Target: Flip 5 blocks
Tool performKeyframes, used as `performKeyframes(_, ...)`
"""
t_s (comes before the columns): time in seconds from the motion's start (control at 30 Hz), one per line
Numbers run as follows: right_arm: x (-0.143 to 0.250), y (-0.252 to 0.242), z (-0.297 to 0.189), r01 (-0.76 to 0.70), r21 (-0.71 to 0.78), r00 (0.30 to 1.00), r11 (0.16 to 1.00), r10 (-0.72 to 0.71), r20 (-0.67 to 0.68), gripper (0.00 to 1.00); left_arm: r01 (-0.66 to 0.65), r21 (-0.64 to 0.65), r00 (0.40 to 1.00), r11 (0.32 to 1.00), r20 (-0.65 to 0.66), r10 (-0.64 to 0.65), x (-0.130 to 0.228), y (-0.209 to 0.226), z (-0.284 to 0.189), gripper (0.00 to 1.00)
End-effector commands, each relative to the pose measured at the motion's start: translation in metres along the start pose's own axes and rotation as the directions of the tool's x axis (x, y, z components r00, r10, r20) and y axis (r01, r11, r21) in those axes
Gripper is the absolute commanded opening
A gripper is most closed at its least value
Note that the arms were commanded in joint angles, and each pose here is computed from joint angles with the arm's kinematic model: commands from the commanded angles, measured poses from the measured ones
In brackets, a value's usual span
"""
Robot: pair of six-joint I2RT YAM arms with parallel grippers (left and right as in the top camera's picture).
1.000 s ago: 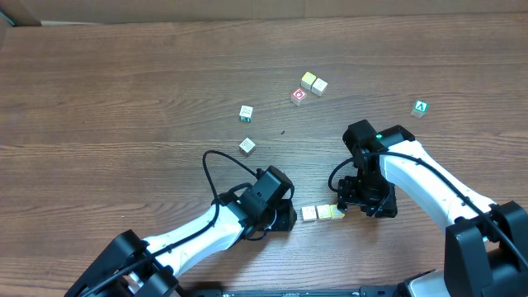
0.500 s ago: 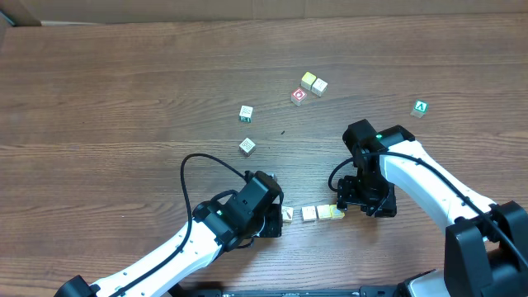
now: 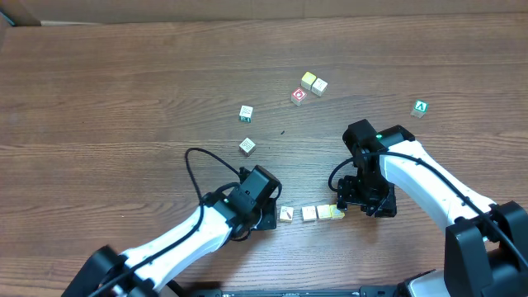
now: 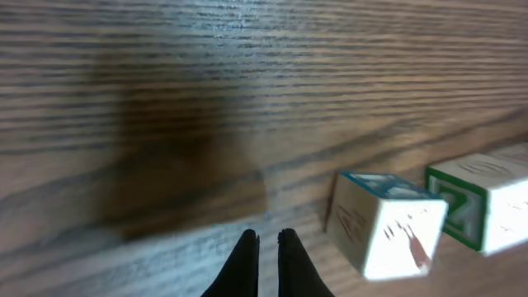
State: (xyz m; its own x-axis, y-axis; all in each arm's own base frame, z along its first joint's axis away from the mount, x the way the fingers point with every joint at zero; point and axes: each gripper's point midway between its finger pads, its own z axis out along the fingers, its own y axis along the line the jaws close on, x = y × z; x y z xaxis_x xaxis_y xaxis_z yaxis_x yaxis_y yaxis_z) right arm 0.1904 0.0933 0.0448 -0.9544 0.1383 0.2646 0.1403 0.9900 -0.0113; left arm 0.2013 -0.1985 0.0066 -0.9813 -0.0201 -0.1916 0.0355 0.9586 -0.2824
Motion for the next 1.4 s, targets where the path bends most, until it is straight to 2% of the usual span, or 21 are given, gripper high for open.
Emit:
performKeyframes(0.0,0.001,-0.001,0.001,-0.007,-0.001,1.000,1.000,0.007,-0.003,0.77,-0.030,0.029,0.999,0.999,-0.035,0.032,0.005,-0.004,0.011,0.04)
performKeyframes(0.6,0.000,0.000,0.001,-0.007,-0.003,1.000,1.000,0.007,0.000,0.77,-0.039,0.138,0.998,0.990,-0.038,0.045,0.001,-0.027,0.019,0.04)
performKeyframes(1.2,-0.002,0.001,0.001,-0.001,-0.007,1.000,1.000,0.001,0.008,0.77,0.072,0.163,0.997,0.984,-0.025,-0.069,-0.007,-0.033,0.018,0.04)
performKeyframes(1.37,-0.002,0.000,0.001,-0.001,-0.006,1.000,1.000,0.001,0.008,0.77,0.108,0.104,0.992,0.989,-0.076,-0.100,0.006,-0.021,0.019,0.04)
